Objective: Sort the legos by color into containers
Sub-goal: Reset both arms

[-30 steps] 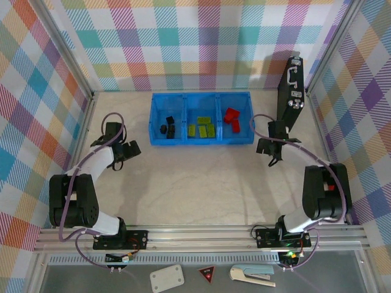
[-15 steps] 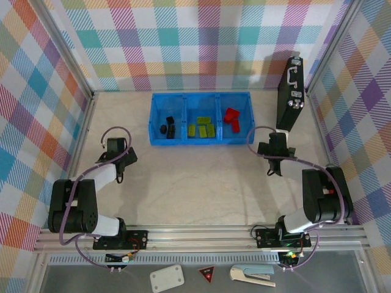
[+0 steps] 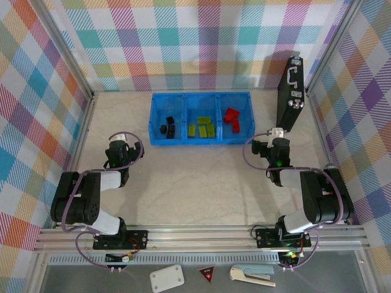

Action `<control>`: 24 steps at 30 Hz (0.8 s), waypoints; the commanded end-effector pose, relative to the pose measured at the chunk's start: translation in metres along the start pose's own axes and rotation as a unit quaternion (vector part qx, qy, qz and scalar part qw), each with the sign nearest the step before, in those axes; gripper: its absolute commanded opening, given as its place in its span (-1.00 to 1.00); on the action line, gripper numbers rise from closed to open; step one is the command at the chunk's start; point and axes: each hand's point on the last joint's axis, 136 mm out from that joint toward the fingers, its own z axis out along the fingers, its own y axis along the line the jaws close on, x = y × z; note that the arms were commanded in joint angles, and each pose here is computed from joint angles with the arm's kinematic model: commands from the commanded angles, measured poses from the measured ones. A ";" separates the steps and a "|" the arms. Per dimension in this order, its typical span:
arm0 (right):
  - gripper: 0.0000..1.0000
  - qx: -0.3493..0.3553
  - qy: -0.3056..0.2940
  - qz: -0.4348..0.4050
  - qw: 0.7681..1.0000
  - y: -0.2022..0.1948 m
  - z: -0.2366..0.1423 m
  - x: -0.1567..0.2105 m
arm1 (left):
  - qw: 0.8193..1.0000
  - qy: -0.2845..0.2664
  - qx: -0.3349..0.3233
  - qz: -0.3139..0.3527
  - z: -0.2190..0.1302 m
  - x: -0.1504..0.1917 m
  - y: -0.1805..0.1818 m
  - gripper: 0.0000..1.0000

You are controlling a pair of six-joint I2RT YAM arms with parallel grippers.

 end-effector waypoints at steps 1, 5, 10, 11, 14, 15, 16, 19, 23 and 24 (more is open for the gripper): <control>0.98 -0.024 -0.035 -0.008 0.999 0.007 -0.003 -0.015 | 0.997 -0.061 0.051 0.021 0.001 -0.012 -0.021 0.99; 0.98 -0.028 -0.036 -0.006 0.999 0.007 -0.002 -0.014 | 0.996 -0.052 0.069 0.035 0.002 -0.011 -0.029 1.00; 0.98 -0.030 -0.044 0.007 0.999 0.003 -0.006 -0.006 | 0.995 -0.047 0.063 0.054 0.002 -0.009 -0.034 0.99; 0.98 -0.033 -0.059 0.008 0.998 0.002 -0.005 -0.005 | 0.996 -0.047 0.062 0.054 0.002 -0.009 -0.034 0.99; 0.98 -0.029 -0.037 0.010 0.999 0.001 0.002 -0.003 | 0.995 -0.047 0.062 0.054 0.002 -0.009 -0.035 1.00; 0.98 -0.022 -0.046 0.015 0.999 -0.001 0.003 -0.007 | 0.996 -0.047 0.061 0.054 0.002 -0.009 -0.034 1.00; 0.98 -0.012 -0.035 0.022 0.999 -0.005 0.002 -0.005 | 0.996 -0.047 0.061 0.054 0.002 -0.009 -0.034 0.99; 0.98 -0.002 -0.035 0.027 0.999 -0.010 0.002 -0.004 | 0.996 -0.047 0.062 0.054 0.002 -0.009 -0.035 0.99; 0.98 -0.005 -0.036 0.027 0.999 -0.009 0.003 -0.005 | 0.996 -0.048 0.061 0.053 0.002 -0.009 -0.034 0.99; 0.98 -0.005 -0.035 0.027 0.999 -0.009 0.003 -0.005 | 0.996 -0.048 0.061 0.053 0.002 -0.009 -0.034 1.00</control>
